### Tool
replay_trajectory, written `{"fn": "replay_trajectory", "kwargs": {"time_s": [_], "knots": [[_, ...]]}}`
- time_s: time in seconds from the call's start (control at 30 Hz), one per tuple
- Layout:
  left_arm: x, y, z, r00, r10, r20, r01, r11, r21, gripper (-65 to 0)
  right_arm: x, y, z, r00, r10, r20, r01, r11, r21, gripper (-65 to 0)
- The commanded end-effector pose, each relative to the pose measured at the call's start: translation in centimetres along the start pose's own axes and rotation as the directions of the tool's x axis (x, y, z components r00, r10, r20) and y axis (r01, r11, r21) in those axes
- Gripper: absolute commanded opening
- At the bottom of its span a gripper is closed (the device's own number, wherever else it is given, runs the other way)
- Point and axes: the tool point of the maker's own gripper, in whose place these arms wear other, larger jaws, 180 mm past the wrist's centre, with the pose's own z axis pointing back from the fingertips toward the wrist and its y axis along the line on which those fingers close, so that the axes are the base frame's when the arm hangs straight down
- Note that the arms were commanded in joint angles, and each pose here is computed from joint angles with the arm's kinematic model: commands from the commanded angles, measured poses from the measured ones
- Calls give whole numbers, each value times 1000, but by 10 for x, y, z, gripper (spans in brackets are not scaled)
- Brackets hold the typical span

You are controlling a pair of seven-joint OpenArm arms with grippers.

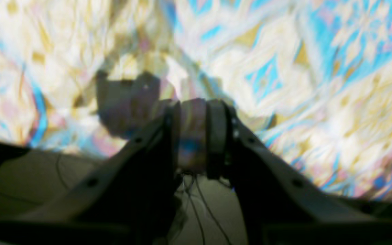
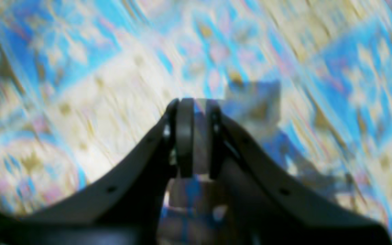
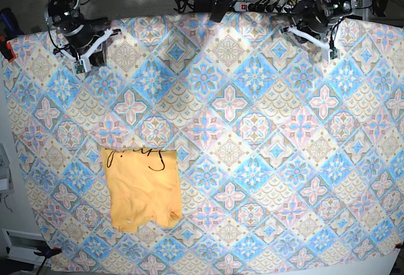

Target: Fold the T-shirt properly

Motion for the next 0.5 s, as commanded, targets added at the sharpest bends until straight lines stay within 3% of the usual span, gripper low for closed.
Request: {"fn": "replay_trajectory", "kwargs": {"time_s": [0.0,0.23,0.37,0.47], "knots": [[2,1,5,1000,-3,16,3,1000,-2,-520,7,-6,7,999,6,33,-6,1000,-12,-583],[-41,14,14,997,5,-78,-3,1000,21,-523,-52,-2,40,995,-13,-97,11,1000,-17,-583],[-60,21,20,993,6,-121,-2,999,37,-575,-75,3,53,988,-19,-152,18,1000,-9,-587],[-75,26,25,988,8,-154,0,999,48,-586,-92,7,64,980,-24,-195,24,1000,-3,-626]]}}
